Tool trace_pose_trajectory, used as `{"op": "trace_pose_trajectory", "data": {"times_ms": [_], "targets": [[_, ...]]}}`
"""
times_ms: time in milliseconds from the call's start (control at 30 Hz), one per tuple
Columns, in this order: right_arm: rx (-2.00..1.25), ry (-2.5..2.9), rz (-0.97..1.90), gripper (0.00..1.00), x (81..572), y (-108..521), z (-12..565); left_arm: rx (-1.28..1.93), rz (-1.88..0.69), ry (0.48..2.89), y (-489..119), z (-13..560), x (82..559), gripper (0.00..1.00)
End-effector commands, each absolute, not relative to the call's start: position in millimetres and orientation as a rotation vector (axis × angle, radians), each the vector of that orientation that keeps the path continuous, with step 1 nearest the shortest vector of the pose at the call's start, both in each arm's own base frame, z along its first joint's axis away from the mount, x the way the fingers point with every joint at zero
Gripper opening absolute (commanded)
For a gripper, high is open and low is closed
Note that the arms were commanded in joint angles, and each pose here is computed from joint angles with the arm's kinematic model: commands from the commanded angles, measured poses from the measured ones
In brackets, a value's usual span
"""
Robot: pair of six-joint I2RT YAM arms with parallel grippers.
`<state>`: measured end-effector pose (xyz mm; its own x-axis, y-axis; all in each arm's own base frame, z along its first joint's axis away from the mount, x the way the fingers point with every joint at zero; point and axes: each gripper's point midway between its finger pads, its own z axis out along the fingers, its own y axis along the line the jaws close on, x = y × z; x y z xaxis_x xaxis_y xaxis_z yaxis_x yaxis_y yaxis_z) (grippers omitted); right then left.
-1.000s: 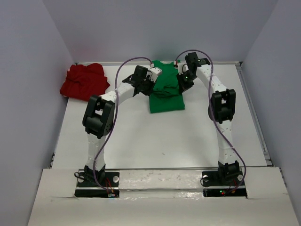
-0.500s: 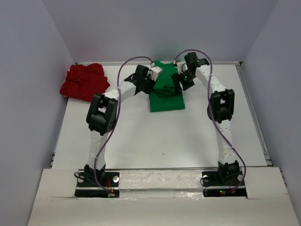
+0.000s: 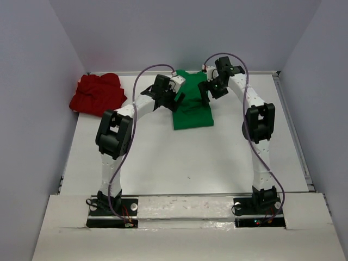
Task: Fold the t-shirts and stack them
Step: Fold the folded rectangular tshirt in 1/3 of the way, then grab one side of the 2/3 rectangular tshirt with both arms
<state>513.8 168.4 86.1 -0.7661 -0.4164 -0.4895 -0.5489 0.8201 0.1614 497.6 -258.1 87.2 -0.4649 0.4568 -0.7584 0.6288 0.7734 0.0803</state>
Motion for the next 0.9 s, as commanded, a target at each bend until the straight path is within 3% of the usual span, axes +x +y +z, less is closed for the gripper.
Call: {"op": "trace_pose_trajectory", "data": {"times_ms": [0, 133, 267, 500, 600, 667, 867], "targets": [[-0.670, 2.259, 0.313, 1.00, 526.8, 161.3, 212.4, 0.701, -0.111, 1.964, -216.0, 194.6, 499.3, 0.99], [-0.698, 2.139, 0.248, 0.93, 505.4, 150.5, 261.4, 0.545, -0.065, 1.967, -156.1, 229.1, 490.1, 0.99], [-0.695, 2.228, 0.185, 0.00, 478.2, 133.0, 243.5, 0.506, -0.038, 1.989, -103.4, 238.9, 466.9, 0.99], [-0.793, 2.457, 0.277, 0.02, 407.2, 125.0, 170.3, 0.345, 0.029, 1.997, -26.4, 233.3, 416.5, 0.99], [-0.812, 2.540, 0.315, 0.30, 382.7, 122.2, 134.1, 0.319, 0.028, 2.003, -14.2, 222.3, 394.8, 0.99], [-0.816, 2.582, 0.354, 0.39, 373.5, 124.0, 119.1, 0.288, 0.023, 1.991, -3.3, 218.4, 382.6, 0.99], [-0.810, 2.654, 0.412, 0.38, 376.3, 130.4, 81.8, 0.268, 0.038, 1.942, 8.2, 220.1, 357.9, 0.99]]}}
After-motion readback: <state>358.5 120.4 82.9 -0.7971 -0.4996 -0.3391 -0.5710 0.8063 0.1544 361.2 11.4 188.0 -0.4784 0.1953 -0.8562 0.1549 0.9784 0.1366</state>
